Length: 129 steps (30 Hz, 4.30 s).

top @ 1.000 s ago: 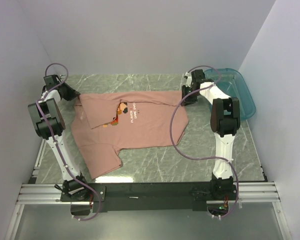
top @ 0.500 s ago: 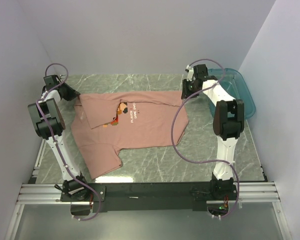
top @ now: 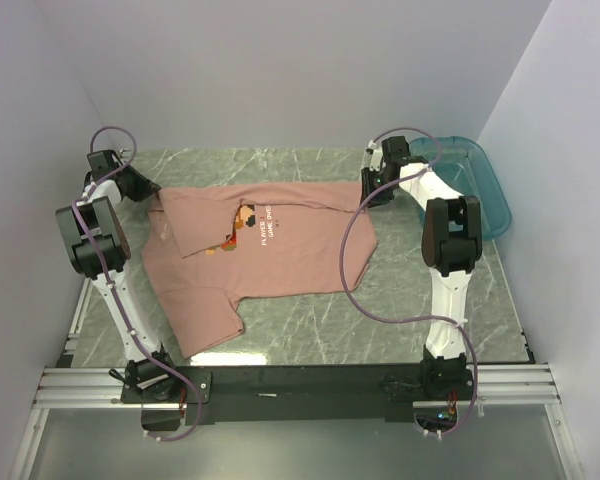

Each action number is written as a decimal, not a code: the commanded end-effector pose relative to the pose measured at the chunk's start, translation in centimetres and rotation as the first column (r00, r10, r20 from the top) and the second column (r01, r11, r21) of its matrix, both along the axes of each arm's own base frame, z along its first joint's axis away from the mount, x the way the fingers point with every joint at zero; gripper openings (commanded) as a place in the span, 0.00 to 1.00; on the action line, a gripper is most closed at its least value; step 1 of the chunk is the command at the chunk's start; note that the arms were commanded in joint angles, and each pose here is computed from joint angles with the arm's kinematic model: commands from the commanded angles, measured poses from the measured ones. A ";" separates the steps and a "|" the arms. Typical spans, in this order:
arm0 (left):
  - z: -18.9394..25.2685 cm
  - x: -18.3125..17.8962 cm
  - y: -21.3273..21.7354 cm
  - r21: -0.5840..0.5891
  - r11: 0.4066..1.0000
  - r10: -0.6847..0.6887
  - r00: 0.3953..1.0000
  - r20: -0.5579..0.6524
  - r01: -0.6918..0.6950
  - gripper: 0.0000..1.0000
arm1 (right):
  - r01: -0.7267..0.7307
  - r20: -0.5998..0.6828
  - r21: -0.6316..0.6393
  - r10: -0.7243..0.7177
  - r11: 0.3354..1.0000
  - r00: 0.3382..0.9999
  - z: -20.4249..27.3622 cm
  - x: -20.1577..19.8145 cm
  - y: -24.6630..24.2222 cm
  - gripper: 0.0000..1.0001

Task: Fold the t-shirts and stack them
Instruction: Fold the tshirt

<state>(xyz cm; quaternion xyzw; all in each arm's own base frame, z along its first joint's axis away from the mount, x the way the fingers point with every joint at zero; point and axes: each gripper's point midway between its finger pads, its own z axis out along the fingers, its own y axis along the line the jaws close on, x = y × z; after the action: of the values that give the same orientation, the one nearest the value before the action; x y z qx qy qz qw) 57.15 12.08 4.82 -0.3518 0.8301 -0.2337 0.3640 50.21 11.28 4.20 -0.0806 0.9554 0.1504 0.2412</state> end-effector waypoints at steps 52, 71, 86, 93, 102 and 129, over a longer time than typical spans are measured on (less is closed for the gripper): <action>0.5 0.2 0.8 0.009 1.000 -0.004 0.999 0.038 0.003 0.09 | 0.050 0.072 -0.043 -0.047 0.998 0.996 2.2 2.5 -2.5 0.00; 10.5 -1.4 2.8 0.225 0.971 0.047 0.986 0.158 -0.082 0.46 | 0.006 0.078 0.004 -0.007 1.000 0.997 2.7 2.7 -1.3 0.00; 9.5 -5.8 -18.1 0.574 0.736 -0.385 0.919 -0.081 0.359 0.47 | -0.006 0.076 0.010 0.005 1.000 0.997 2.4 3.0 -0.9 0.00; 5.8 -5.6 -22.3 0.626 0.633 -0.431 0.879 -0.203 0.455 0.46 | -0.005 0.068 0.010 0.004 1.000 0.998 2.1 2.9 -0.9 0.00; 2.5 -5.5 -24.2 0.640 0.568 -0.444 0.847 -0.292 0.518 0.43 | -0.005 0.063 0.007 0.004 1.000 0.998 1.8 2.9 -0.9 0.00; -0.2 -7.5 -24.3 0.609 0.529 -0.459 0.803 -0.380 0.591 0.07 | -0.002 0.067 0.006 0.002 1.000 0.998 2.0 3.1 -1.0 0.00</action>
<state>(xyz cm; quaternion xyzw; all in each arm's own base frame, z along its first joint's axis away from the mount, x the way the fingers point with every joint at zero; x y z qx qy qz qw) 49.54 -11.83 3.32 0.0546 0.9519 0.0382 0.2990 52.00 10.14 4.21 -0.0777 0.9545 0.1496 0.2459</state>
